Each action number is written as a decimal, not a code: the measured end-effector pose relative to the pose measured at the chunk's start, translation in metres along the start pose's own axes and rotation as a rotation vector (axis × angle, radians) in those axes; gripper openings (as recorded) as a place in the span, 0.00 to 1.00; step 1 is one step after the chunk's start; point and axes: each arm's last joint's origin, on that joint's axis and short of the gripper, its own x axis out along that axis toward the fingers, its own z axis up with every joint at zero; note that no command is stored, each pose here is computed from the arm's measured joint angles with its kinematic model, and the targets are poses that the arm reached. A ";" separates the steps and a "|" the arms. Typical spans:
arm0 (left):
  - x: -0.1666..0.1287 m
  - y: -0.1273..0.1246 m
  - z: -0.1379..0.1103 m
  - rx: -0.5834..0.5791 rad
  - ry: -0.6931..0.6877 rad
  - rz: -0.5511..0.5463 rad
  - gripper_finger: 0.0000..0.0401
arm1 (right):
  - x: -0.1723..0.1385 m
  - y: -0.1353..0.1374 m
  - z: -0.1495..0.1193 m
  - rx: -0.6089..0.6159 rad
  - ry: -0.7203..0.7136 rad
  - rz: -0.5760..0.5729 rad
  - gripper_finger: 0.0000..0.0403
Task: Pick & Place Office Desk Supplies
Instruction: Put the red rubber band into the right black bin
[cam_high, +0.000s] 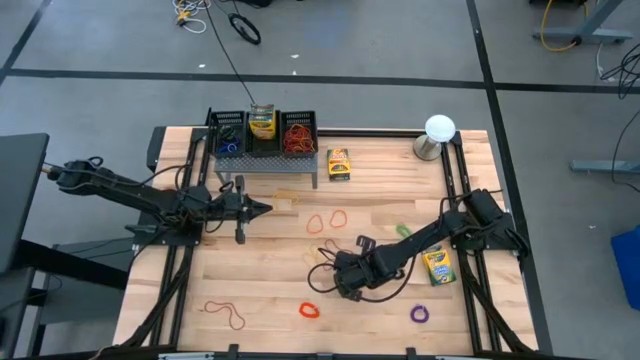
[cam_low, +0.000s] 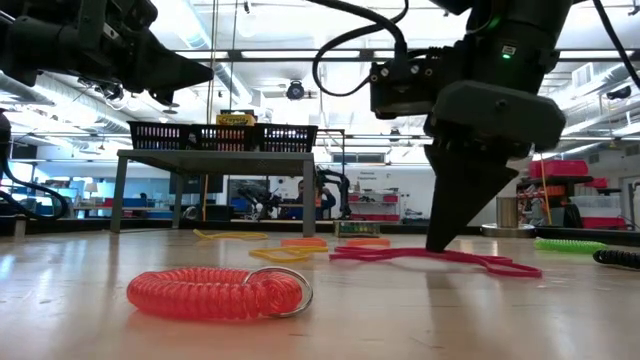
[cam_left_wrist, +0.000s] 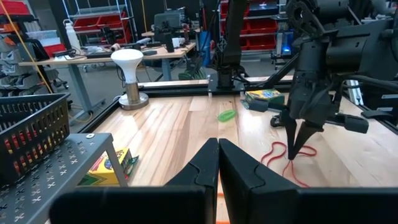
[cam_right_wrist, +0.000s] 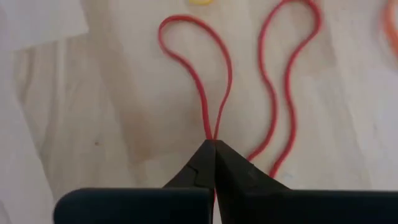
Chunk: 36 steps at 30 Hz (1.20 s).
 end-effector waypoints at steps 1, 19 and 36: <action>0.000 0.000 0.000 0.000 0.000 0.000 0.05 | 0.000 0.001 0.000 -0.003 -0.011 -0.013 0.01; 0.000 0.000 0.000 0.000 0.000 0.000 0.05 | -0.049 0.003 0.013 -0.081 -0.244 -0.343 0.00; 0.000 0.000 0.000 0.000 -0.002 0.001 0.05 | -0.110 -0.086 0.095 0.055 -0.537 -0.349 0.00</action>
